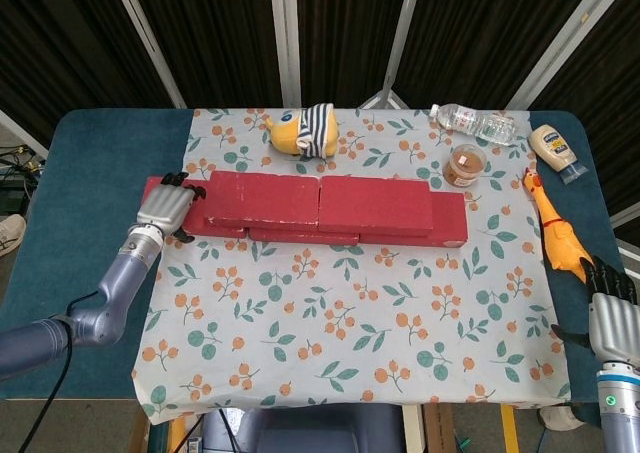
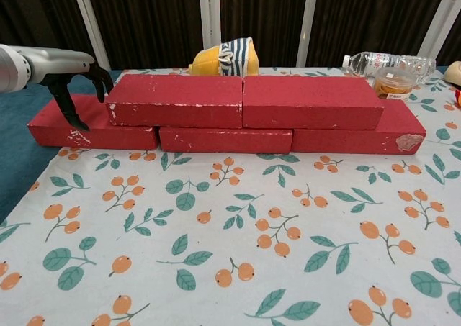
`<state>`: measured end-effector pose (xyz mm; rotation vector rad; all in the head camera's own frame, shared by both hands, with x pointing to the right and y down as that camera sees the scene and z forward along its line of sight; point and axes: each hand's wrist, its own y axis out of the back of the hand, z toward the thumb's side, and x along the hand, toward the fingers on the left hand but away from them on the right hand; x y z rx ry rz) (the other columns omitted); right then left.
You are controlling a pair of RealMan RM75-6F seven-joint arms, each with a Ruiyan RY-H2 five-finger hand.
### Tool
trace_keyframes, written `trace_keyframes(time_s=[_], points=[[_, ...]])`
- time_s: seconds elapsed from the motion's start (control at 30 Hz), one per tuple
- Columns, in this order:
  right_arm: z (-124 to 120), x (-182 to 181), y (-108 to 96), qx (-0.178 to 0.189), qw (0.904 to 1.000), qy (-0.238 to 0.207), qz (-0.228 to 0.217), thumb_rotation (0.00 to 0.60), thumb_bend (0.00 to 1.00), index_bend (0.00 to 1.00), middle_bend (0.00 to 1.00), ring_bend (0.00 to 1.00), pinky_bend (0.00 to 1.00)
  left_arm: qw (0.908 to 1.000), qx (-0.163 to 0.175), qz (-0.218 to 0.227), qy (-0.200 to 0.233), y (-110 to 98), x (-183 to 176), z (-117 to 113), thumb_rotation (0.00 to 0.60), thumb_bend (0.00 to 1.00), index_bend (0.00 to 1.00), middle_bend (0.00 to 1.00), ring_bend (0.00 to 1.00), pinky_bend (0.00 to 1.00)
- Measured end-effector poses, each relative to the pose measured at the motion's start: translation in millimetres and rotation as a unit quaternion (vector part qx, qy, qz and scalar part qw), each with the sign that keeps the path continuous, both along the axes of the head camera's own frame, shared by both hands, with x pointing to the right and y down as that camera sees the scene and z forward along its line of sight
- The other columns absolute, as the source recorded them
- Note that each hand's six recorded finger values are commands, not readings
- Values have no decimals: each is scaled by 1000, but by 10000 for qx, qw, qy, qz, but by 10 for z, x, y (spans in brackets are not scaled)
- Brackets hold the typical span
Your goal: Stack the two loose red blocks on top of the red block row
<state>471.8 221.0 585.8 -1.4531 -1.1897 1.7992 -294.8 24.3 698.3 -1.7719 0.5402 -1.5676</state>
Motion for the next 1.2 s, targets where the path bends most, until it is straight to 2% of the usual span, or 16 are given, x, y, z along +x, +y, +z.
trace_keyframes(time_s=[0.2, 0.37, 0.43, 0.63, 0.77, 0.87, 0.97, 1.1, 1.2], points=[[-1, -4, 1, 0, 10000, -4, -9, 600, 99, 0, 0, 0, 0, 10000, -40, 16, 39, 4, 50, 14, 600, 0, 282, 294, 63, 73], [-4, -14, 2, 4, 10000, 0, -27, 600, 99, 0, 0, 0, 0, 9999, -60, 26, 85, 5, 67, -24, 600, 0, 390, 354, 88, 71], [-5, -22, 3, 5, 10000, -2, -38, 600, 99, 0, 0, 0, 0, 9999, -32, 11, 102, -3, 55, -61, 600, 0, 398, 365, 89, 71], [4, -28, 11, -13, 10000, -2, -53, 600, 99, 0, 0, 0, 0, 9996, 147, -212, 138, -30, -125, -288, 600, 0, 341, 293, 88, 71], [7, -29, 5, -12, 10000, -3, -43, 600, 99, 0, 0, 0, 0, 9976, 285, -542, 333, 64, -305, -525, 600, 0, 291, 239, 77, 72], [7, -44, 9, -14, 10000, -1, -62, 600, 99, 0, 0, 0, 0, 9935, 498, -874, 539, 247, -516, -737, 600, 0, 276, 202, 62, 74], [13, -71, 12, -27, 9999, -18, -106, 600, 99, 0, 0, 0, 0, 9865, 790, -1211, 769, 542, -778, -928, 600, 0, 243, 147, 25, 74], [16, -107, 10, -24, 9998, -29, -203, 600, 99, 0, 0, 0, 0, 9801, 985, -1442, 943, 1126, -1129, -1058, 600, 0, 230, 123, 14, 74], [8, -140, 5, 14, 9996, -48, -287, 600, 99, 0, 0, 0, 0, 9791, 1010, -1553, 835, 1514, -1344, -1052, 600, 0, 229, 116, 14, 74]])
